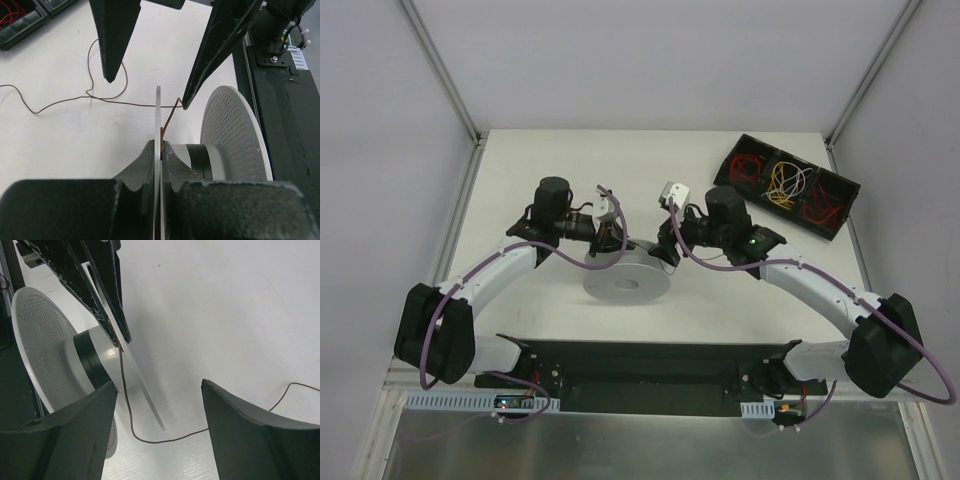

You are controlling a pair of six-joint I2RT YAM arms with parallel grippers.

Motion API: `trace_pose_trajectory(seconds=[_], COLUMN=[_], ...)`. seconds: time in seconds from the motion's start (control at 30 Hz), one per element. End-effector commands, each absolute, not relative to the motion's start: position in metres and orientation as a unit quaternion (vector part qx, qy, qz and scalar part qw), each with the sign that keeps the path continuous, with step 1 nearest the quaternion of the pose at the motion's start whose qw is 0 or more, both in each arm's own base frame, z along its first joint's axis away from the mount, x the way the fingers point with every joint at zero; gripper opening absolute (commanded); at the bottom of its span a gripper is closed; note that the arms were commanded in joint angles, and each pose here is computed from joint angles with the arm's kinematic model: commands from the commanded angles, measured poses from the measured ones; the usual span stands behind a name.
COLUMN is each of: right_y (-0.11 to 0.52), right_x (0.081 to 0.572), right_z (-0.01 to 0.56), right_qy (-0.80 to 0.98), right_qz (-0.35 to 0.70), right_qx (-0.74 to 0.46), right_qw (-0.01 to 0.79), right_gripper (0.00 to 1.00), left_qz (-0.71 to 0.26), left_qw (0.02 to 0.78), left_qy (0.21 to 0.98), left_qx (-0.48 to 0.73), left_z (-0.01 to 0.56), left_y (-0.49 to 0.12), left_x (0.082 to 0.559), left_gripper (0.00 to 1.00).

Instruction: Wrap the cables

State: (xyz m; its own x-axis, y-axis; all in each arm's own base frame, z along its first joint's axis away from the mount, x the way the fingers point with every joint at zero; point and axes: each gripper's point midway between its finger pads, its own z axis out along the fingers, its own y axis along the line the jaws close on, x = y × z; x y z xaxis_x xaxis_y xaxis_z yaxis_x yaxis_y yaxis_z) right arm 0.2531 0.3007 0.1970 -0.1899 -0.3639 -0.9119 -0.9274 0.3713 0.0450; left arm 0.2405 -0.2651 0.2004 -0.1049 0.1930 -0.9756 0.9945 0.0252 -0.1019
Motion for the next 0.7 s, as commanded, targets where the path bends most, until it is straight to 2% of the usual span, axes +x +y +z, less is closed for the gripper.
trace_pose_trajectory(seconds=[0.0, 0.13, 0.23, 0.4, 0.53, 0.57, 0.63, 0.67], right_y=[0.317, 0.322, 0.323, 0.323, 0.324, 0.325, 0.325, 0.325], right_x=[0.250, 0.245, 0.247, 0.249, 0.249, 0.248, 0.248, 0.248], right_z=[0.216, 0.211, 0.202, 0.198, 0.200, 0.202, 0.204, 0.205], right_qy=[0.665, 0.652, 0.650, 0.644, 0.635, 0.631, 0.627, 0.624], right_qz=[0.357, 0.370, 0.361, 0.357, 0.358, 0.359, 0.359, 0.360], right_qx=[-0.482, -0.502, -0.514, -0.523, -0.531, -0.533, -0.536, -0.538], right_qw=[0.445, 0.431, 0.428, 0.429, 0.432, 0.434, 0.437, 0.438], right_gripper=[0.71, 0.70, 0.56, 0.25, 0.05, 0.01, 0.01, 0.01], left_qz=[-0.483, -0.484, -0.485, -0.486, -0.486, -0.486, -0.487, -0.489], left_qw=[0.448, 0.448, 0.447, 0.445, 0.444, 0.444, 0.442, 0.440], left_qy=[0.516, 0.514, 0.513, 0.513, 0.518, 0.519, 0.521, 0.524], left_qx=[0.547, 0.549, 0.549, 0.550, 0.546, 0.545, 0.544, 0.541], left_z=[0.229, 0.229, 0.229, 0.228, 0.228, 0.228, 0.229, 0.229], left_y=[-0.273, -0.273, -0.273, -0.273, -0.274, -0.274, -0.275, -0.275], left_x=[0.234, 0.234, 0.234, 0.233, 0.236, 0.237, 0.238, 0.238], left_gripper=[0.00, 0.00, 0.00, 0.00, 0.00, 0.00, 0.00, 0.09])
